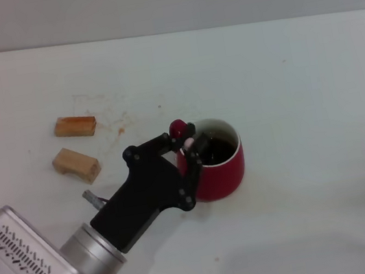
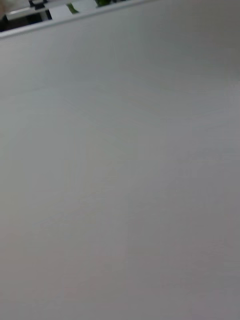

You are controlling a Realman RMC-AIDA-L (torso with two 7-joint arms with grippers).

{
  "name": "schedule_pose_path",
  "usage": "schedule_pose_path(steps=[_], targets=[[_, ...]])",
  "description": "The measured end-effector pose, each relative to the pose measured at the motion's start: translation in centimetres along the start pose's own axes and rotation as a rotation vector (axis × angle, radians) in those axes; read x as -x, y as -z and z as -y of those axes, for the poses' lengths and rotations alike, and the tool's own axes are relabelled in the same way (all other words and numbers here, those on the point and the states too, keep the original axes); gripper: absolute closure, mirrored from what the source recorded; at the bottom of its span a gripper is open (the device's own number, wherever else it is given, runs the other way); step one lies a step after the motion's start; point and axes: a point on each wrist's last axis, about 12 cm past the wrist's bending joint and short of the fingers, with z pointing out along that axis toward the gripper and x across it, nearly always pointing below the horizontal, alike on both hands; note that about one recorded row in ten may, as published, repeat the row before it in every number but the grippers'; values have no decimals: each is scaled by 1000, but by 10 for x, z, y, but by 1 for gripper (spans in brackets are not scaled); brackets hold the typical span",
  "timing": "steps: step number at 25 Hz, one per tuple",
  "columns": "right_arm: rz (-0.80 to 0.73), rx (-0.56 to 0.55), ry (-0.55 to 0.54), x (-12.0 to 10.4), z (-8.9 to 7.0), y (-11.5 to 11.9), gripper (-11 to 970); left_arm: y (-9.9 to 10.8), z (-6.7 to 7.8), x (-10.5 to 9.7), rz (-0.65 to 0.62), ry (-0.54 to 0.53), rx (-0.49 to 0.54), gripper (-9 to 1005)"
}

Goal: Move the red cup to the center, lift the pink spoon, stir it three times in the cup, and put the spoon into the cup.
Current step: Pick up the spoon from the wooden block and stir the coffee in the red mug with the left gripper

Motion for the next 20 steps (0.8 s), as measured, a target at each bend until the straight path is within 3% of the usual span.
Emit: schedule_pose_path(steps=[10,20], targets=[[-4,4,0,0,0,0,959,-25,-8,0,-26,-23,-22,851],[-3,4,-1,0,-1,0,959,-39,9,4,-18,-10,-111,851]])
